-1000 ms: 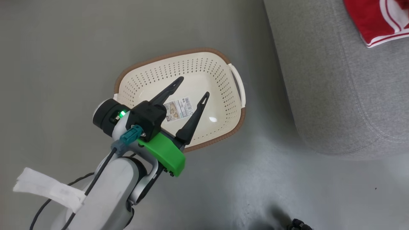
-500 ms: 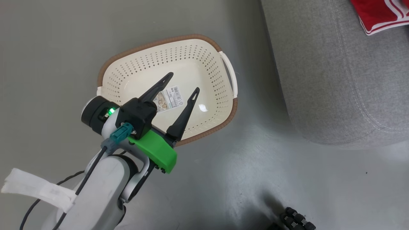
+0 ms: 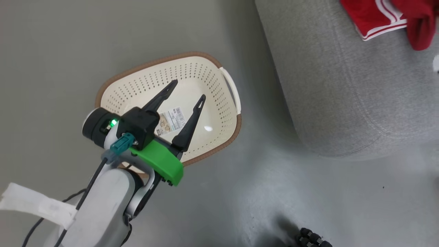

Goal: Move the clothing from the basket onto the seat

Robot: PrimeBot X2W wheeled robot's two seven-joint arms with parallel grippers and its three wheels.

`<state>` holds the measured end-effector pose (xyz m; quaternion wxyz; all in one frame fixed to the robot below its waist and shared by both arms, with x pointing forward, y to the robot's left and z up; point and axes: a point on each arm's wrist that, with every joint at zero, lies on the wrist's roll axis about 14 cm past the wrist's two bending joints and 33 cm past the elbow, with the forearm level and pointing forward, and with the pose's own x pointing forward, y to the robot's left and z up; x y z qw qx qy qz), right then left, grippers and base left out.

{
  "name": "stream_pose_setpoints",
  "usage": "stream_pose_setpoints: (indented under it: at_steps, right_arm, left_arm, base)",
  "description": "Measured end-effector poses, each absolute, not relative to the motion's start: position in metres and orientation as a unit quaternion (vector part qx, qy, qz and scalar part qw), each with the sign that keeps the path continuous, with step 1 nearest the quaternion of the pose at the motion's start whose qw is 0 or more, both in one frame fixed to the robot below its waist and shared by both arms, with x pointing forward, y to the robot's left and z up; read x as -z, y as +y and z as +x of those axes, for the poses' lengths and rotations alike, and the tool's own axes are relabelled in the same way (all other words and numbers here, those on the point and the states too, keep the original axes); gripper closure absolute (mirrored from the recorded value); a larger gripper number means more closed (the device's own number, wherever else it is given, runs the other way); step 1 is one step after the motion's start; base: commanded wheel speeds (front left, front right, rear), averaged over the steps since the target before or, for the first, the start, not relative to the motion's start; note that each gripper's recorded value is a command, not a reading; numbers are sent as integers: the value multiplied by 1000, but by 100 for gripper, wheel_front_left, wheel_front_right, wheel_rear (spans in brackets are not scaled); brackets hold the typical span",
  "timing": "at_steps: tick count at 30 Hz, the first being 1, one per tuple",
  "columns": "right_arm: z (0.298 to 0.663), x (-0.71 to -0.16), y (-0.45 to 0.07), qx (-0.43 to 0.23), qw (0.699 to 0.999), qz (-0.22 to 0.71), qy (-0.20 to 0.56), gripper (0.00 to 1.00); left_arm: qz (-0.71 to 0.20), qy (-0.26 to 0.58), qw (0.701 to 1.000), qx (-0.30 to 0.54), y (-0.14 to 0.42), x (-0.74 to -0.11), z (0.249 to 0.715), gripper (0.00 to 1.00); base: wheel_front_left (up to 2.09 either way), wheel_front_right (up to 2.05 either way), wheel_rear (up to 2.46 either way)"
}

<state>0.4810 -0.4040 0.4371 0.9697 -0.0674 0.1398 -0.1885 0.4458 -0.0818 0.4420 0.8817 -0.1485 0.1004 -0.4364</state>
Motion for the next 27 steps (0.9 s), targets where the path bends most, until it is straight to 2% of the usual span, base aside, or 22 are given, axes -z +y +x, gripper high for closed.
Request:
stream_pose_setpoints:
  at_steps: [6, 17, 27]
  right_arm:
    - [446, -437, -405, 191, 968, -62, 148, 0]
    - [434, -487, -380, 156, 984, -42, 76, 0]
    - [419, -486, -326, 105, 993, 8, 58, 0]
  left_arm:
    - [-152, 97, 883, 433, -82, -448, 435, 0]
    - [-176, 73, 896, 401, -73, -479, 416, 0]
    - [-172, 73, 923, 335, -39, -485, 400, 0]
  base:
    - [0, 0, 0]
    - [0, 0, 0]
    - [0, 0, 0]
